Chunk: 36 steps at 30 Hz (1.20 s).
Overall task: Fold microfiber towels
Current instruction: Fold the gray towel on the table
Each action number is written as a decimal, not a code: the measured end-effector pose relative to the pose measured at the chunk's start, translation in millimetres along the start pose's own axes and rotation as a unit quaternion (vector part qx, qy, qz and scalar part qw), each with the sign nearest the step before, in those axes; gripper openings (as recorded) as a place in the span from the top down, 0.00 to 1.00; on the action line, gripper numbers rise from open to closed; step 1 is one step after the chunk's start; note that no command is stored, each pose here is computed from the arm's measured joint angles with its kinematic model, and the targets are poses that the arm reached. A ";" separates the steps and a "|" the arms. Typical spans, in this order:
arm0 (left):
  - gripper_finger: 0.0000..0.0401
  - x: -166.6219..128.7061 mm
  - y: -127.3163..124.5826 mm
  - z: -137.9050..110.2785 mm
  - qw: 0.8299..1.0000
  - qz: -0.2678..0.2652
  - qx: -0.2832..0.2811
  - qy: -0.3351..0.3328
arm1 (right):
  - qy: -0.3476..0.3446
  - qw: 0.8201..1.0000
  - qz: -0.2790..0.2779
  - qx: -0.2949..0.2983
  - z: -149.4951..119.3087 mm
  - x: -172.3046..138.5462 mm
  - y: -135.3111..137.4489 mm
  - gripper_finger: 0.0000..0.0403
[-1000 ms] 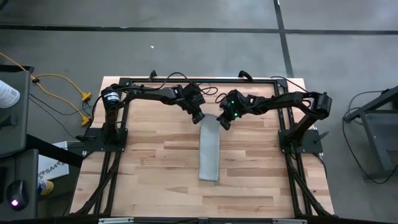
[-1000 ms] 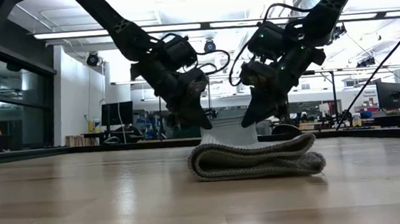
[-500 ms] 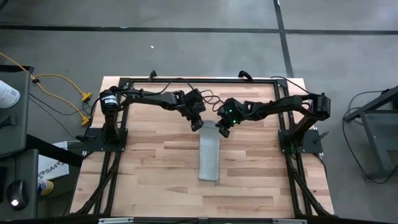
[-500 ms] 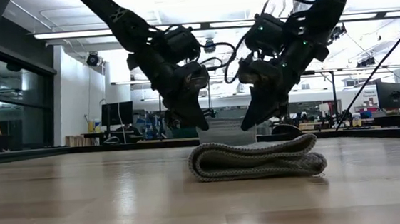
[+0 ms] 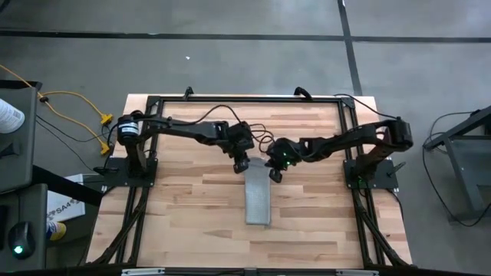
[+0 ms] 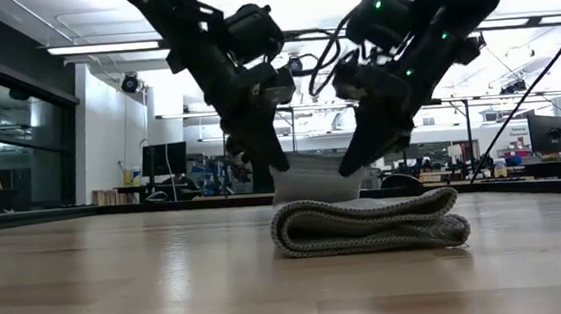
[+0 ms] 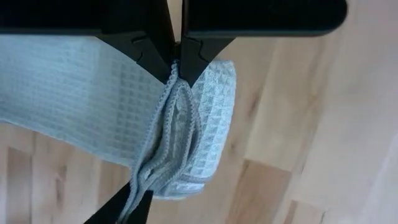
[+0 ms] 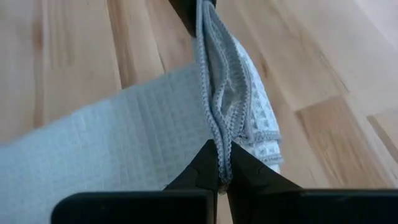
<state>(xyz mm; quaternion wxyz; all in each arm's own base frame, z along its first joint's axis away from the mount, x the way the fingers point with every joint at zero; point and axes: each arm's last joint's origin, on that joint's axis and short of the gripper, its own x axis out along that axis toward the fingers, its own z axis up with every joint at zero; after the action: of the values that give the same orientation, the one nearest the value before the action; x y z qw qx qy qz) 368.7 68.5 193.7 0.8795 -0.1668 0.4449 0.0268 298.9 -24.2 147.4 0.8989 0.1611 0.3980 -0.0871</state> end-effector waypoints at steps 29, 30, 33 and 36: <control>1.00 4.7 -89.7 -22.0 0.998 -0.038 0.039 0.019 | -0.003 0.999 0.038 -0.015 -21.8 -30.8 70.5 0.99; 1.00 4.9 -91.7 -23.0 0.998 -0.039 0.038 0.021 | -0.004 0.999 0.039 -0.016 -22.4 -31.1 72.4 0.99; 1.00 2.2 -99.2 -25.4 0.998 -0.038 0.044 0.020 | -0.010 0.999 0.043 -0.023 -24.9 -32.4 79.1 0.99; 1.00 3.2 -108.4 -29.4 0.998 -0.030 0.053 0.017 | -0.015 0.998 0.045 -0.031 -27.7 -33.6 85.2 0.99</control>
<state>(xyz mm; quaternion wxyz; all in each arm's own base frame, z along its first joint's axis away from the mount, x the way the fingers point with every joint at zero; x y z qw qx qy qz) 369.1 -43.4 204.3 0.8796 -0.1338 0.4558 -0.0264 281.7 66.1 173.7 0.9121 0.1501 0.3797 -0.0366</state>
